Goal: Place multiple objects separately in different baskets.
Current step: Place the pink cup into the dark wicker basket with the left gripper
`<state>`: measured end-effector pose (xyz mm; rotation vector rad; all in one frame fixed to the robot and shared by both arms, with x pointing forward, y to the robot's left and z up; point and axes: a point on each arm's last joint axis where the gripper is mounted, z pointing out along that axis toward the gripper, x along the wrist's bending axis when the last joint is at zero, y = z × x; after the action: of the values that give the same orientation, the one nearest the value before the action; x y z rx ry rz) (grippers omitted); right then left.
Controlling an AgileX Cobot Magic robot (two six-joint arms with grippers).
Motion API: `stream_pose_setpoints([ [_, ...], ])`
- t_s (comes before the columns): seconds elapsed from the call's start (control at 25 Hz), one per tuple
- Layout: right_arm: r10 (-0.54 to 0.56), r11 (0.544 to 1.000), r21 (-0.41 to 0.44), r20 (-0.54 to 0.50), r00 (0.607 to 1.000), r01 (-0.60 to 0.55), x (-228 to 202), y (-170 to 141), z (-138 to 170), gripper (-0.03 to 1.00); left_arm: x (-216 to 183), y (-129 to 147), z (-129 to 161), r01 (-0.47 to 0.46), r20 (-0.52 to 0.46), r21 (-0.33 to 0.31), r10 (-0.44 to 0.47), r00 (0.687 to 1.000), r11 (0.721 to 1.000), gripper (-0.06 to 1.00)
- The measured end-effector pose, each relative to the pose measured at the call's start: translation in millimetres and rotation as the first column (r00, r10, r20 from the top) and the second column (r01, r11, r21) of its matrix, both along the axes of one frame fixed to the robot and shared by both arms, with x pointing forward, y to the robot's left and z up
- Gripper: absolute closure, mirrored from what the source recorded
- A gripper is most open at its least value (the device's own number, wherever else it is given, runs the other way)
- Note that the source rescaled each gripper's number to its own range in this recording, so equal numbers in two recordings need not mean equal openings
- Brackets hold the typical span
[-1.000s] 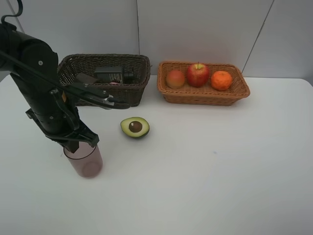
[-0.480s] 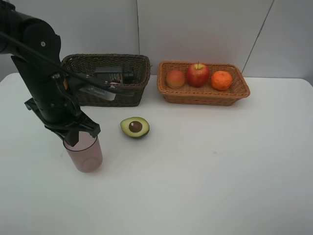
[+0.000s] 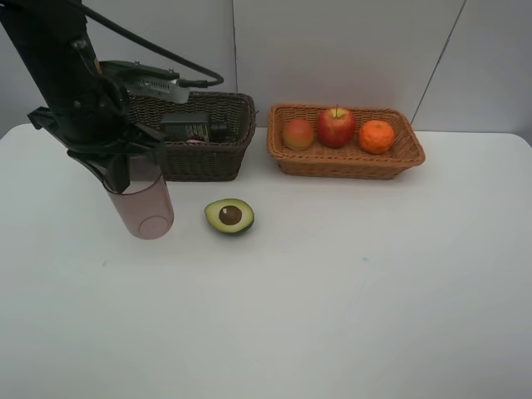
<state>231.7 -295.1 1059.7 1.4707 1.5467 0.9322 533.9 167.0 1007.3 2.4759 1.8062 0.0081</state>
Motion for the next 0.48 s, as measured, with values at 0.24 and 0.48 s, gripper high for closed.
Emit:
stream_pose_setpoints([
  [0.24,0.000,1.000,0.000,0.000,1.000,0.000,0.0,0.0,0.0,-0.03,21.0,7.3,33.2,0.000,0.093,-0.035,0.003,0.996,0.999,0.94],
  [0.48,0.000,1.000,0.000,0.000,1.000,0.000,0.0,0.0,0.0,-0.03,45.1,13.5,58.4,0.007,0.195,-0.058,0.005,0.981,0.998,0.94],
])
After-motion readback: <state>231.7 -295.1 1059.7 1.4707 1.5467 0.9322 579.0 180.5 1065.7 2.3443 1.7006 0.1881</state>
